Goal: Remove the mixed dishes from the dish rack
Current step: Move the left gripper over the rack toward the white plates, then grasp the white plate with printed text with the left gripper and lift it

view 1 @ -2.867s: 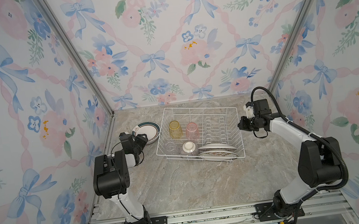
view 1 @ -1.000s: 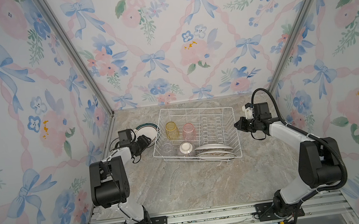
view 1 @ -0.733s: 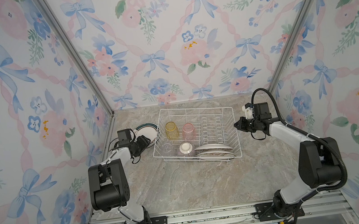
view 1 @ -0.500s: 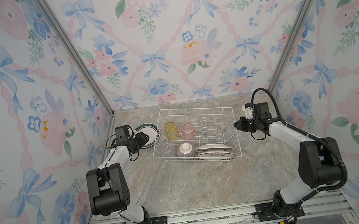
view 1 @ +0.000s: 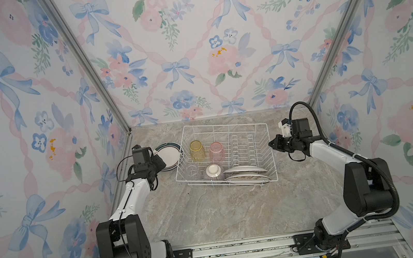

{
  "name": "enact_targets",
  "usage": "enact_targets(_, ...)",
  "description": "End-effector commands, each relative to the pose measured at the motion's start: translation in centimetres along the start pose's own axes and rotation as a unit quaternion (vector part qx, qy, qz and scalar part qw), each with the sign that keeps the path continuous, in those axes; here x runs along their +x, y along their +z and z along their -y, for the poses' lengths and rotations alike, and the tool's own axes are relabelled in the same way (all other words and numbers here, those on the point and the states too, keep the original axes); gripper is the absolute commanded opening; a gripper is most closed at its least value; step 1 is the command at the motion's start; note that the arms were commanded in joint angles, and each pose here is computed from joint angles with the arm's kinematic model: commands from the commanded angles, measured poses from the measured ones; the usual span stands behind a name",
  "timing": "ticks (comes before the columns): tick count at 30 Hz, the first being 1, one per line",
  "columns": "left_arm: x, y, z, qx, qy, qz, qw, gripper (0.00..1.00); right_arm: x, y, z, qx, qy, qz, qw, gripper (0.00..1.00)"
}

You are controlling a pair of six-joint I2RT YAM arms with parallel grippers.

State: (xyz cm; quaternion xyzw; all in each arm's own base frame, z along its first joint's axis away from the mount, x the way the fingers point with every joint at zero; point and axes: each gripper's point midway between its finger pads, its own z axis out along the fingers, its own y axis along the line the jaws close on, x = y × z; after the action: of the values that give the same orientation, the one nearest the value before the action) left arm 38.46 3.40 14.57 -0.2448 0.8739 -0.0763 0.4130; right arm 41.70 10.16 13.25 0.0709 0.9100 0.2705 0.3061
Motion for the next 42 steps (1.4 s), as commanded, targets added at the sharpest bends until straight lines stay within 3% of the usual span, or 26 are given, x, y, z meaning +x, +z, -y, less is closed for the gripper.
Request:
enact_targets(1, 0.1, -2.1, 1.0, 0.006, 0.036, 0.062, 0.997, 0.57, -3.3, -1.9, -3.3, -0.048, -0.061, 0.059, 0.995, 0.18)
enact_targets(4, 1.6, -5.3, 4.1, 0.072, 0.084, 0.128, 0.986, 0.6, -3.5, -2.3, -2.8, -0.029, -0.067, 0.063, 0.995, 0.38)
enact_targets(8, 3.1, -8.9, 6.4, 0.11, 0.129, 0.171, 0.97, 0.56, -4.2, -3.2, -2.5, -0.012, -0.072, 0.069, 0.995, 0.42)
enact_targets(10, 3.8, -10.0, 7.7, 0.137, 0.154, 0.174, 0.963, 0.46, -4.5, -3.8, -2.5, -0.004, -0.078, 0.075, 0.994, 0.44)
enact_targets(13, 5.3, -11.9, 11.1, 0.194, 0.215, 0.175, 0.941, 0.45, -4.9, -4.8, -2.6, 0.008, -0.086, 0.083, 0.993, 0.46)
enact_targets(15, 6.8, -13.8, 14.5, 0.241, 0.289, 0.179, 0.909, 0.45, -5.0, -5.5, -2.6, 0.018, -0.089, 0.085, 0.992, 0.46)
enact_targets(19, 11.7, -17.0, 20.3, 0.309, 0.449, 0.149, 0.825, 0.49, -4.9, -7.4, -2.9, 0.031, -0.096, 0.098, 0.99, 0.46)
enact_targets(23, 15.2, -17.6, 22.8, 0.355, 0.53, 0.079, 0.766, 0.45, -4.6, -9.0, -3.4, 0.036, -0.101, 0.111, 0.988, 0.46)
enact_targets(35, 20.7, -18.1, 24.9, 0.388, 0.604, -0.039, 0.695, 0.42, -3.6, -10.8, -5.1, 0.031, -0.123, 0.112, 0.986, 0.45)
enact_targets(42, 21.9, -18.1, 24.8, 0.38, 0.622, -0.05, 0.683, 0.42, -3.1, -10.7, -5.4, 0.024, -0.126, 0.11, 0.986, 0.45)
